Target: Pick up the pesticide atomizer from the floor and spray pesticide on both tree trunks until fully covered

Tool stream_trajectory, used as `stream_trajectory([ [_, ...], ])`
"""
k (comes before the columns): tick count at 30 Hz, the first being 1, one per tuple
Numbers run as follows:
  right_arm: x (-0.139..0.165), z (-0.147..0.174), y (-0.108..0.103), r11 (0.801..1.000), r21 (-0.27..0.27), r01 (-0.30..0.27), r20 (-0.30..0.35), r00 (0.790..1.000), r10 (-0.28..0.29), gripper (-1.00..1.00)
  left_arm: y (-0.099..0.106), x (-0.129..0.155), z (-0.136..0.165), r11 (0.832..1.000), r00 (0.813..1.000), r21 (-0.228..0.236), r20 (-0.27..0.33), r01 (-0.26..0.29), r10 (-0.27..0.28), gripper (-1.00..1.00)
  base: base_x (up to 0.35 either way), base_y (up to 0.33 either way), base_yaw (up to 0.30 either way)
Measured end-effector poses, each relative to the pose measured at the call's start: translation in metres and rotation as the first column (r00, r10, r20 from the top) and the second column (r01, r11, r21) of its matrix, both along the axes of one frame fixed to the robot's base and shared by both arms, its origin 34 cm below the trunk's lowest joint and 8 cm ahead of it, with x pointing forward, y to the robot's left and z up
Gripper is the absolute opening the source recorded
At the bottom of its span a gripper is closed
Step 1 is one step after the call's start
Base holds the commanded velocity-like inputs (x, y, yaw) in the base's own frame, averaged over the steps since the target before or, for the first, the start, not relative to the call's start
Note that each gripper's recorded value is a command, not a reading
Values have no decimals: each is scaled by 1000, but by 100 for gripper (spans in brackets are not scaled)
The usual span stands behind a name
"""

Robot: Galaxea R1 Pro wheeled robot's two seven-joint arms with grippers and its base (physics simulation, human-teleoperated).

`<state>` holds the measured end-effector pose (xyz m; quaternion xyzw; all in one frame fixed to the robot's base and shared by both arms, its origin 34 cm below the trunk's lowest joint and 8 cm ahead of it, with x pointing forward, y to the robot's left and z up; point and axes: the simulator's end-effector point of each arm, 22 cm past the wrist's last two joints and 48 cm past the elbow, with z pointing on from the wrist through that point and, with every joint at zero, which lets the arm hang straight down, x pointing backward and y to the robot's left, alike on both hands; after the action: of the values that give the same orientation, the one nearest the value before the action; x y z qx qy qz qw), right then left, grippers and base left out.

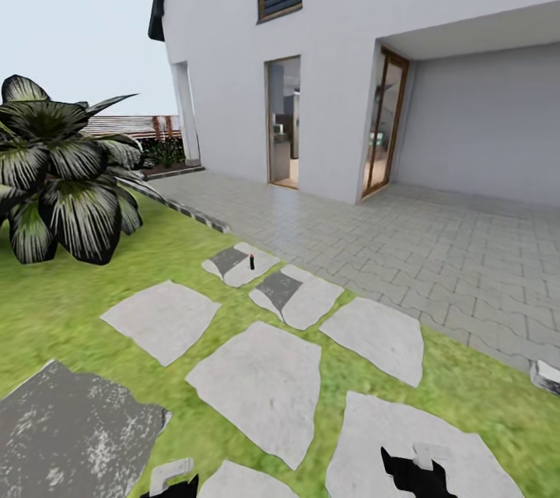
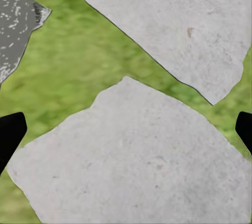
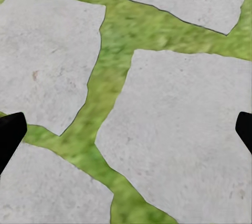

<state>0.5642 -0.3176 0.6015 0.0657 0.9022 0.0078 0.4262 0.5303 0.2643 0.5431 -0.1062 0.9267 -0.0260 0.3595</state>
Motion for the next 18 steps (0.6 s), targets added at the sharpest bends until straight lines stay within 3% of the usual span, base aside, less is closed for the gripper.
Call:
stream_trajectory([
  [18, 0, 0, 0, 1000, 0, 0, 0, 1000, 0, 100, 0, 0, 0, 1000, 1000, 0, 0, 0, 0, 100, 335, 0, 0],
])
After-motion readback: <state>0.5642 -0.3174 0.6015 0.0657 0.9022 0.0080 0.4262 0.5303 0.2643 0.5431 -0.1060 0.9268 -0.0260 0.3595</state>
